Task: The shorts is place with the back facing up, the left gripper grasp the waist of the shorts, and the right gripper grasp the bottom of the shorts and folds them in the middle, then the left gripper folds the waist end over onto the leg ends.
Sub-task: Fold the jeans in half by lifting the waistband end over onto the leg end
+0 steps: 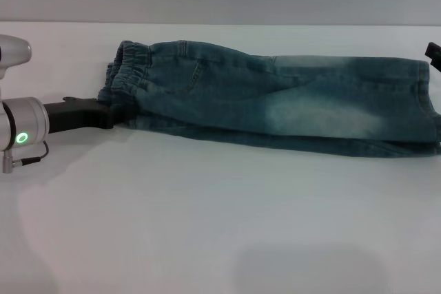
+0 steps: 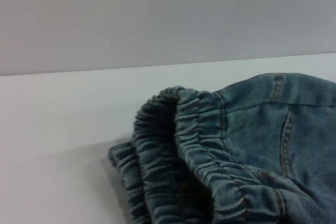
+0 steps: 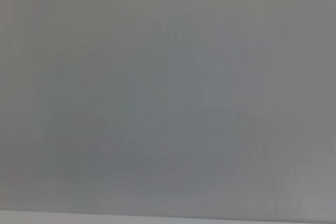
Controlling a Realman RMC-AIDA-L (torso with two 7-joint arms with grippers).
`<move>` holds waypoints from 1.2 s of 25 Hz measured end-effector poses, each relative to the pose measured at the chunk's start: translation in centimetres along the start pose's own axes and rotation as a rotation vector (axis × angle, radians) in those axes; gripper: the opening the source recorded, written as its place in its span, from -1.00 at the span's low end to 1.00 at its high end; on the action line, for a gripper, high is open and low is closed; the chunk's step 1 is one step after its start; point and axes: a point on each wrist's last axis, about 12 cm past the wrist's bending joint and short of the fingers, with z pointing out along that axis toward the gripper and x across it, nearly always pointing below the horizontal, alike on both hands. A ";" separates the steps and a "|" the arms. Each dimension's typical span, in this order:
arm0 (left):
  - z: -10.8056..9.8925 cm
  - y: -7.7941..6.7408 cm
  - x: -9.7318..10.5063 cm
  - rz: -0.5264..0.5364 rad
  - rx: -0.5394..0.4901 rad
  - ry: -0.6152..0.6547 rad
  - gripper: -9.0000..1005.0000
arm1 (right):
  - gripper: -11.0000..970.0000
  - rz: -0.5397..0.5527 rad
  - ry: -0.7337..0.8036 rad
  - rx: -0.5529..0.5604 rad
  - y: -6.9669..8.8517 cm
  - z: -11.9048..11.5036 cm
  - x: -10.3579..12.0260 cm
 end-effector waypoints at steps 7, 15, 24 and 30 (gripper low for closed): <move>0.0 0.6 0.2 -0.010 -0.066 -0.017 -0.27 | -0.16 0.007 -0.004 0.003 -0.1 -0.2 0.1; 0.0 0.7 0.2 -0.005 -0.069 -0.019 -0.61 | -0.16 0.007 -0.003 0.003 -0.1 -0.2 0.2; 0.0 0.3 -0.1 -0.020 -0.040 -0.046 -0.92 | -0.16 0.011 0.002 0.006 0.0 -0.1 0.3; -0.6 -0.7 -2.0 -0.008 0.068 -0.117 -0.92 | -0.16 0.015 0.016 0.021 0.1 0.5 0.4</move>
